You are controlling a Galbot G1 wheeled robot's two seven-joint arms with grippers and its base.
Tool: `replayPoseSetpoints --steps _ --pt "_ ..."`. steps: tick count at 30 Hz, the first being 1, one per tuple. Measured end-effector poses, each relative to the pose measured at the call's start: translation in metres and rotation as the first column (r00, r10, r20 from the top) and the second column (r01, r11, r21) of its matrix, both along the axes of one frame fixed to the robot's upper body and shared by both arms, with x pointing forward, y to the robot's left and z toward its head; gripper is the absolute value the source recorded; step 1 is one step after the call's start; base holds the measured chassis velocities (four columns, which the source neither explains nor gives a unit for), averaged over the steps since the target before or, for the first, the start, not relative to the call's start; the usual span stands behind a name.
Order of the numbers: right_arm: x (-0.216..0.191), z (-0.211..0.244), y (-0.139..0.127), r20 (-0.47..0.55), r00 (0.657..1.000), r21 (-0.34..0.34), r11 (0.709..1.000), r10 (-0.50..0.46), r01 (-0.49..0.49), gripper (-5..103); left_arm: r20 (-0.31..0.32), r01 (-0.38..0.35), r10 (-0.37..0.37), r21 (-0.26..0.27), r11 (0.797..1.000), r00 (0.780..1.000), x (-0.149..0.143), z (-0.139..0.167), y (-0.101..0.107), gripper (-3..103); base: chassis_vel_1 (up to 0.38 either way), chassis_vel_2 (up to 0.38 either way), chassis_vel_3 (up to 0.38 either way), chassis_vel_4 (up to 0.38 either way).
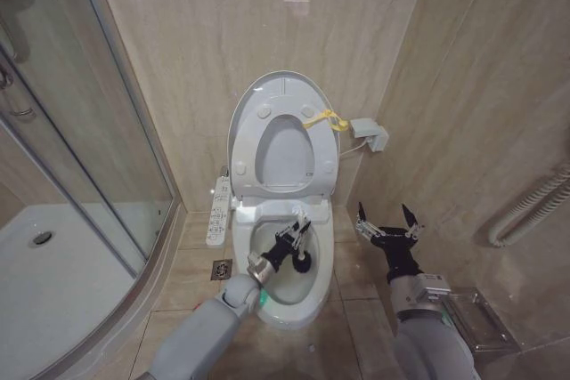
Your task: Open the toilet lid, clean the toilet bowl with a toilet brush, close the toilet lid, and flush.
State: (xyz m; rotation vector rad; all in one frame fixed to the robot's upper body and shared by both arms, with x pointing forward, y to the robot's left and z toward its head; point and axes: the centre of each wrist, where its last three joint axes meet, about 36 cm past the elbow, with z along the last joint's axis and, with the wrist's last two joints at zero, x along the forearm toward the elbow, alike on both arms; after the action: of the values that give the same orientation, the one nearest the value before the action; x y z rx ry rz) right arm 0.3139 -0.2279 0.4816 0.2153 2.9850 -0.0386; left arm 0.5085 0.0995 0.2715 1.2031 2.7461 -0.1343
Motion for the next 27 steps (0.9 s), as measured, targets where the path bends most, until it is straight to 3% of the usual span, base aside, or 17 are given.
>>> replayPoseSetpoints --steps 9,18,27 --pt "0.0 0.0 0.0 0.0 1.0 0.0 1.0 0.0 0.0 100 -0.014 0.013 -0.012 0.046 0.999 1.0 0.003 -0.016 0.006 18 0.0 0.0 0.0 0.0" --pt "0.0 0.0 0.0 0.0 1.0 0.0 1.0 0.0 0.0 100 0.04 0.034 -0.034 -0.012 0.999 0.999 0.014 0.013 -0.021 18 0.0 0.0 0.0 0.0" --pt "0.0 0.0 0.0 0.0 1.0 0.0 1.0 0.0 0.0 100 -0.01 0.045 -0.045 0.051 0.998 0.999 0.001 -0.023 -0.004 18 0.0 0.0 0.0 0.0"
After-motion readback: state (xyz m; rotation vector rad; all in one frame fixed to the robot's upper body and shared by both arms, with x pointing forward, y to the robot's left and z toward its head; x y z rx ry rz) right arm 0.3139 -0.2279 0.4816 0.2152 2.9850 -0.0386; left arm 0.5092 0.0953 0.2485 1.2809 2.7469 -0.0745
